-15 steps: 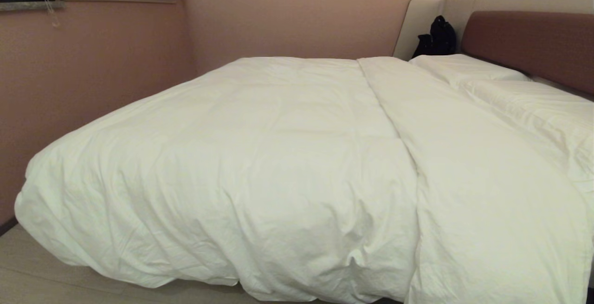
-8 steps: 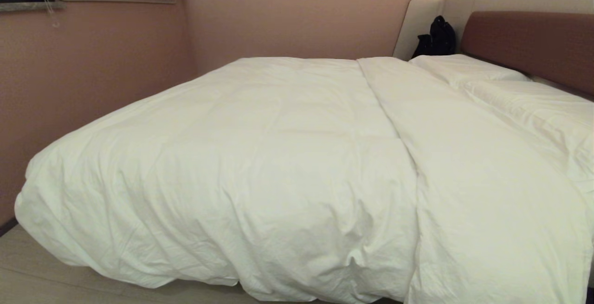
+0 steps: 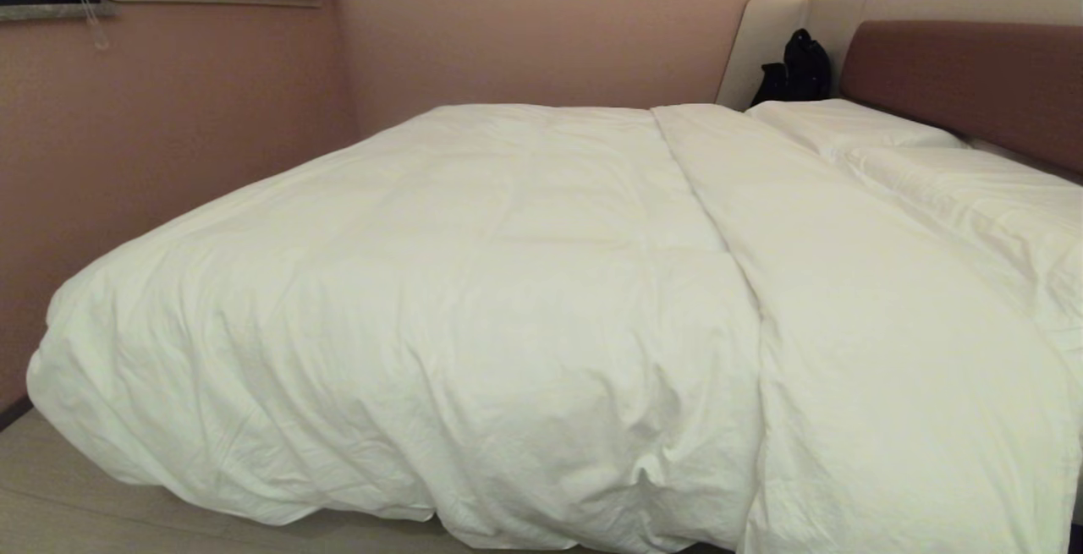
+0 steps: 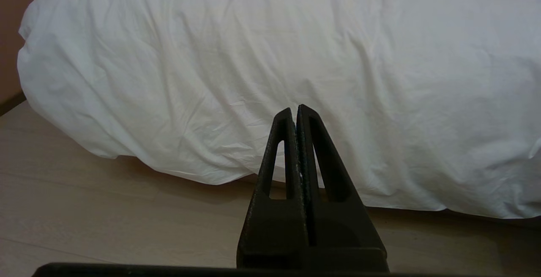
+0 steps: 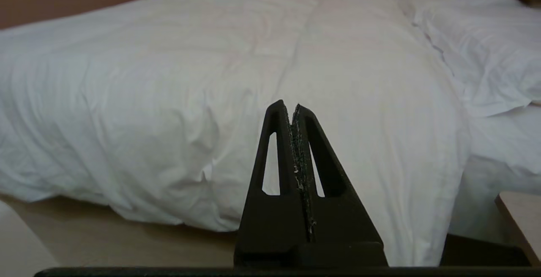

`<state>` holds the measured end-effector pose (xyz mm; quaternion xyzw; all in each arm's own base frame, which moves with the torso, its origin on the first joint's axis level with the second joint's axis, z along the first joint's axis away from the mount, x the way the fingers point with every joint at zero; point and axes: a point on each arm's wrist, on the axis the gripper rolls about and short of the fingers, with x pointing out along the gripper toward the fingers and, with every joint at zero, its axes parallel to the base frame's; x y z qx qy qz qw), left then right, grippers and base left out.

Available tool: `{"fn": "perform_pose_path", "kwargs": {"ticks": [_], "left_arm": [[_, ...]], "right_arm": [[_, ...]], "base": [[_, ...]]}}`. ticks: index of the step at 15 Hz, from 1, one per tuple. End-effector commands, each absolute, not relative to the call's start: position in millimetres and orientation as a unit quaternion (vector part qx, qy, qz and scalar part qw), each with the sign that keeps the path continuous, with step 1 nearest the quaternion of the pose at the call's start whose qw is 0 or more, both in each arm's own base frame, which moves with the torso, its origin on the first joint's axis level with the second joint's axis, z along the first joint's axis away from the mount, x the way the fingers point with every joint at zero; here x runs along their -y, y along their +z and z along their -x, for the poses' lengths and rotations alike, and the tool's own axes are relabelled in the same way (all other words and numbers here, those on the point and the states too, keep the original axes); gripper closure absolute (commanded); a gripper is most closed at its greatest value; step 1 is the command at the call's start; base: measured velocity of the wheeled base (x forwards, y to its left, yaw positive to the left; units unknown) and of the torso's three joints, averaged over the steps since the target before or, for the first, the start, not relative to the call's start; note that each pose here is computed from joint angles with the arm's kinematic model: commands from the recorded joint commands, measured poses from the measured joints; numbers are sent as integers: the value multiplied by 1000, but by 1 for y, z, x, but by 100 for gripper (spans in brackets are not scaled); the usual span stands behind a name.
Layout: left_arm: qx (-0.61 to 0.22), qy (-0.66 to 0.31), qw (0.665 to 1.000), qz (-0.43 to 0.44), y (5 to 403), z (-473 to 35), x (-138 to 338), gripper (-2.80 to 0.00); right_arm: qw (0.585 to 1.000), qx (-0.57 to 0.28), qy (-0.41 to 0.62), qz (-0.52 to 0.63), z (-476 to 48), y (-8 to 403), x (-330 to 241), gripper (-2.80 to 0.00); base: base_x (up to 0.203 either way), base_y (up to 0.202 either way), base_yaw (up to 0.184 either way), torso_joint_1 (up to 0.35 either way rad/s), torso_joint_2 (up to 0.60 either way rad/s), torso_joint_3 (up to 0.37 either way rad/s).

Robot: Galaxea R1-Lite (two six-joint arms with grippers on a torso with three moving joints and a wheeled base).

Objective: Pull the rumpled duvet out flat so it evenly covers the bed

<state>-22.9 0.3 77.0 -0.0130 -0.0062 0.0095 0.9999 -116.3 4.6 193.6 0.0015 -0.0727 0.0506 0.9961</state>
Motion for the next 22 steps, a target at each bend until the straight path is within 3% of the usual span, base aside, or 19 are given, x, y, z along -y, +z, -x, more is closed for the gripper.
{"fn": "perform_pose_path", "kwargs": {"ticks": [1, 9, 14, 18, 22], "left_arm": [[6, 10, 1000, 13, 77, 23, 0, 0], [6, 9, 1000, 13, 77, 23, 0, 0], [6, 10, 1000, 13, 77, 23, 0, 0], [6, 10, 1000, 13, 77, 23, 0, 0], [6, 9, 1000, 13, 77, 23, 0, 0]], "right_arm": [[991, 131, 4, -15, 119, 199, -2, 0], [977, 76, -198, -34, 92, 172, 7, 0], [970, 51, -229, -57, 75, 152, 9, 0], [975, 48, -200, -77, 66, 143, 8, 0], [995, 39, -59, -68, 64, 143, 1, 0]], "base": [[0, 0, 0, 0, 0, 0], [0, 0, 0, 0, 0, 0], [0, 0, 0, 0, 0, 0], [0, 0, 0, 0, 0, 0], [0, 0, 0, 0, 0, 0]]}}
